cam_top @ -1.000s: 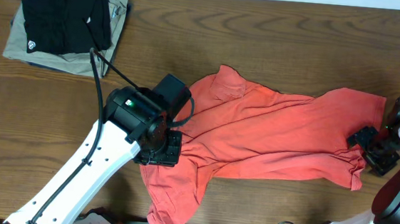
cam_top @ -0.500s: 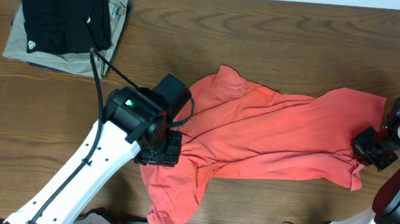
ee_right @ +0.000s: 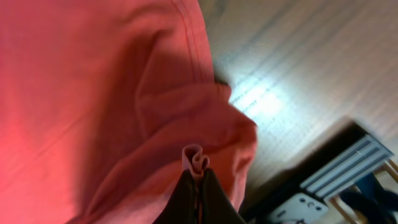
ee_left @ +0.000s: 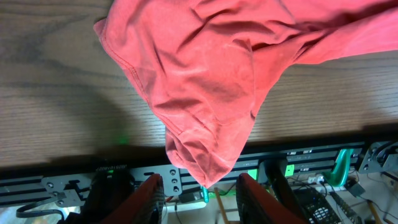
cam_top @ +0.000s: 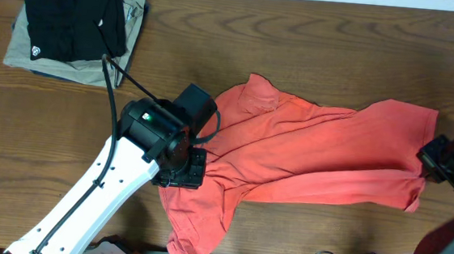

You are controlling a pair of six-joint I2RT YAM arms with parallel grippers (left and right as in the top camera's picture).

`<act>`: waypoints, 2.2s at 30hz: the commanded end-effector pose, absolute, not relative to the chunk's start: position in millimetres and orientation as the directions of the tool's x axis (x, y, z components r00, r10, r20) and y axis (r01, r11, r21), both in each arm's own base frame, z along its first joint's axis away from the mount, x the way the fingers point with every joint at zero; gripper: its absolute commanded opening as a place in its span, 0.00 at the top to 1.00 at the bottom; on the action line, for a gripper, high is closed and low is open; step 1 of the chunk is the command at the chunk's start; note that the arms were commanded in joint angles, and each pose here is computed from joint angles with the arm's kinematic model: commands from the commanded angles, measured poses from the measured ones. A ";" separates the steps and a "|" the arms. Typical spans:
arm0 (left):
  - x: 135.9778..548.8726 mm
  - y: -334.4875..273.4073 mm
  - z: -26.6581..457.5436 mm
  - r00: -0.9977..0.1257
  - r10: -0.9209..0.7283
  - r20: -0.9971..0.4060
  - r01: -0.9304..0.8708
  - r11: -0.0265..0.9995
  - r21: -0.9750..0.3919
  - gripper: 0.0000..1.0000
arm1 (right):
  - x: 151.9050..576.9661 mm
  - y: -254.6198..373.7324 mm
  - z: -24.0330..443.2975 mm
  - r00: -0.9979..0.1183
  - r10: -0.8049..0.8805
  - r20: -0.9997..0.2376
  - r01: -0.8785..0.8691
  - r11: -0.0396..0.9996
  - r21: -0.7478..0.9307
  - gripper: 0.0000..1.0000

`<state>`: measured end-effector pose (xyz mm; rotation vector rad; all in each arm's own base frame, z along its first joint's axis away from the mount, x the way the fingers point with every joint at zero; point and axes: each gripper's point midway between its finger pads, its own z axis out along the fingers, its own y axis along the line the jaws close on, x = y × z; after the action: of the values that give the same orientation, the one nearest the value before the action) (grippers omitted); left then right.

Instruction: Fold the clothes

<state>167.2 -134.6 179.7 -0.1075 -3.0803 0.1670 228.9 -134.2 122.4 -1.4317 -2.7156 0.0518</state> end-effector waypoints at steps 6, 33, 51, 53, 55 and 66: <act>168.9 -133.2 178.4 -0.996 0.078 0.043 0.073 0.992 -0.100 0.43 | 217.7 -123.3 192.3 -0.537 0.826 -0.171 0.829 0.554 0.077 0.99; 149.1 -84.3 105.7 -0.942 -0.313 0.126 -0.323 0.943 -0.074 0.02 | 203.9 -115.7 207.7 -0.570 0.794 -0.212 0.798 0.596 0.086 0.99; 135.6 -62.8 11.7 -0.880 -0.441 0.177 -0.452 0.892 -0.025 0.01 | 205.7 -116.7 208.2 -0.575 0.788 -0.220 0.793 0.603 0.087 0.99; 134.8 -67.2 7.6 -0.884 -0.421 0.203 -0.438 0.898 -0.044 0.03 | 206.1 -117.0 208.3 -0.574 0.788 -0.222 0.793 0.603 0.088 0.99; 135.0 -71.7 4.1 -0.881 -0.417 0.226 -0.439 0.897 -0.056 0.07 | 206.4 -116.9 208.4 -0.574 0.788 -0.222 0.793 0.603 0.089 0.99; 135.1 -86.5 -17.4 -0.868 -0.377 0.322 -0.424 0.901 -0.088 0.40 | 206.3 -117.0 208.3 -0.574 0.788 -0.222 0.793 0.603 0.089 0.99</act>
<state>139.1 -77.6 -8.1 0.6509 -2.8042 0.1557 205.1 -115.4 202.9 -1.5282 -2.9930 0.0251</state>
